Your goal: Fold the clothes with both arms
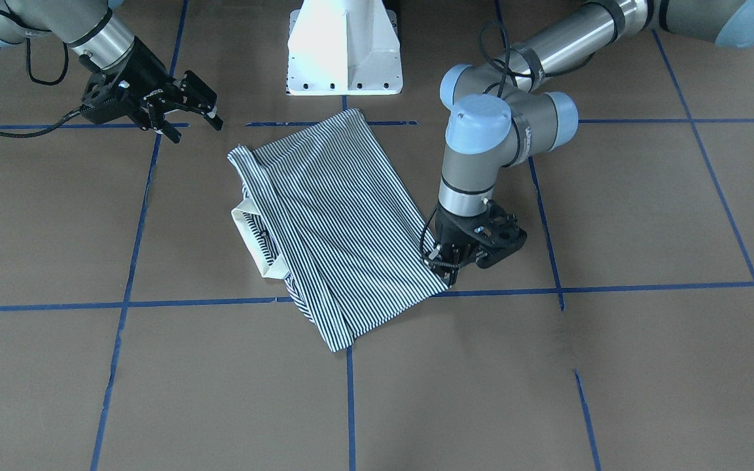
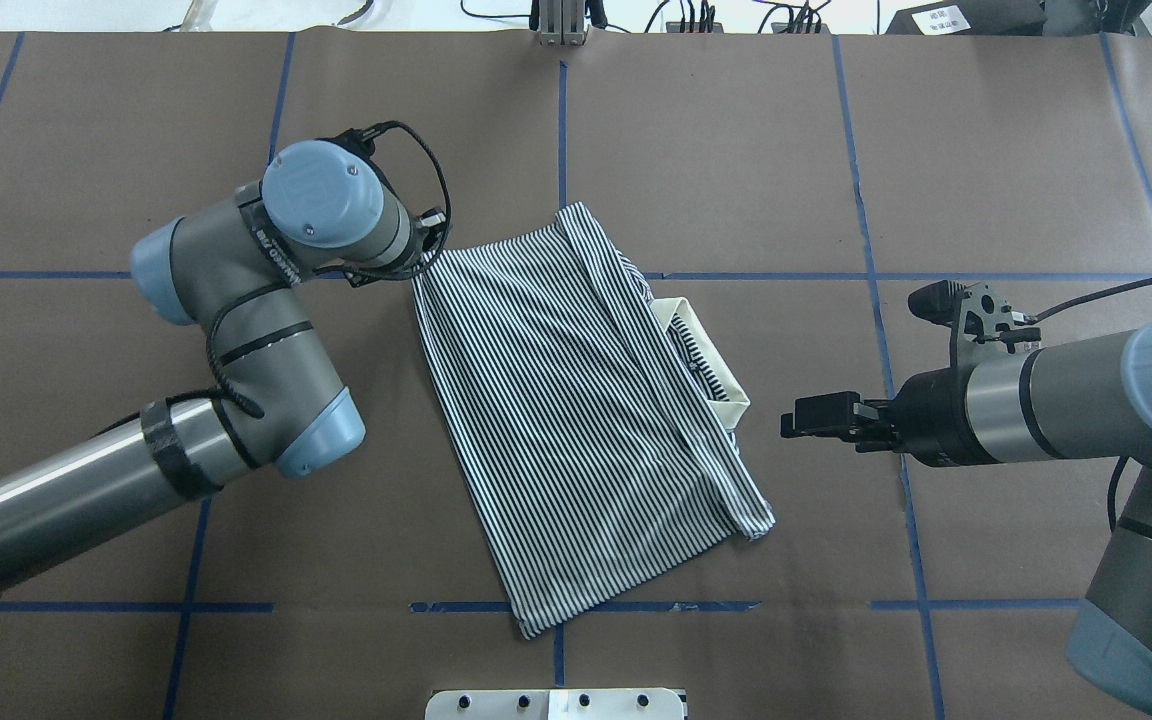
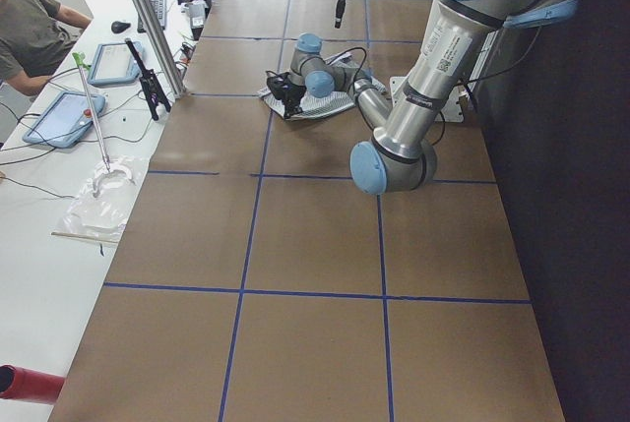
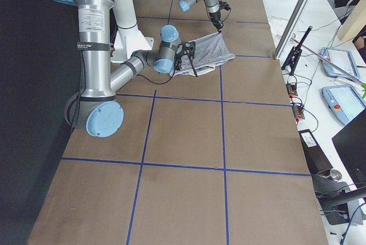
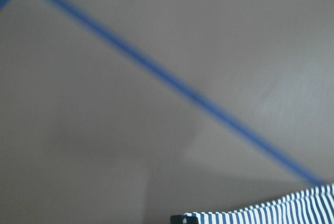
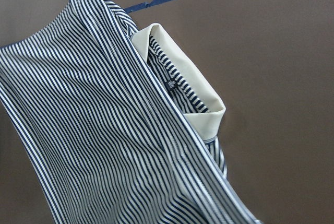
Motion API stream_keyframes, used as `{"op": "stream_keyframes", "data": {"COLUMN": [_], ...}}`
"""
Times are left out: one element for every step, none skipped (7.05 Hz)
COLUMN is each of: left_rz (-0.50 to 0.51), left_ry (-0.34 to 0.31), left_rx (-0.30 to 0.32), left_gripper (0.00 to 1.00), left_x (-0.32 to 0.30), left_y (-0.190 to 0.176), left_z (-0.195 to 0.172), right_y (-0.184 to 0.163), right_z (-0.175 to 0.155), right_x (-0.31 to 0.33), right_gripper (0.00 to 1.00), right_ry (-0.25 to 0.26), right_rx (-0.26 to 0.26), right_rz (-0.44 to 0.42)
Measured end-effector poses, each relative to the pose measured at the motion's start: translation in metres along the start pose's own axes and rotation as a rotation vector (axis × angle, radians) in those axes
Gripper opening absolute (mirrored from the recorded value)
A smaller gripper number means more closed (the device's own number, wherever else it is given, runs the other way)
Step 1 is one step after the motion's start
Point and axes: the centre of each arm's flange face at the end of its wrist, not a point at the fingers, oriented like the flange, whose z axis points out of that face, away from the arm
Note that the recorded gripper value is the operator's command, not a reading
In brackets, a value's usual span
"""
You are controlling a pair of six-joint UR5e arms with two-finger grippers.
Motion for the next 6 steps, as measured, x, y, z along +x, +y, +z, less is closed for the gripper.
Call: {"op": "stream_keyframes", "data": {"left_rz": [0.033, 0.063, 0.103, 0.154, 0.198, 0.234], "left_ry": [0.042, 0.079, 0.091, 0.095, 0.1, 0.111], "left_rx": [0.029, 0.055, 0.08, 0.101, 0.108, 0.086], "left_gripper": [0.59, 1.0, 1.0, 1.0, 1.0, 1.0], "left_x": [0.025, 0.039, 0.043, 0.044, 0.045, 0.046], "left_y": [-0.026, -0.038, -0.043, -0.046, -0.048, -0.046], "left_z": [0.018, 0.029, 0.036, 0.038, 0.035, 0.026], "right_y": [-0.001, -0.002, -0.003, -0.005, -0.009, -0.018], "right_z": [0.0, 0.002, 0.006, 0.011, 0.016, 0.025], "right_x": [0.0, 0.001, 0.004, 0.008, 0.01, 0.007], "right_gripper": [1.0, 1.0, 1.0, 1.0, 1.0, 1.0], "right_ry": [0.001, 0.004, 0.012, 0.026, 0.041, 0.064], "right_rx": [0.003, 0.007, 0.01, 0.011, 0.014, 0.02], "right_rz": [0.0, 0.001, 0.004, 0.009, 0.008, -0.011]}}
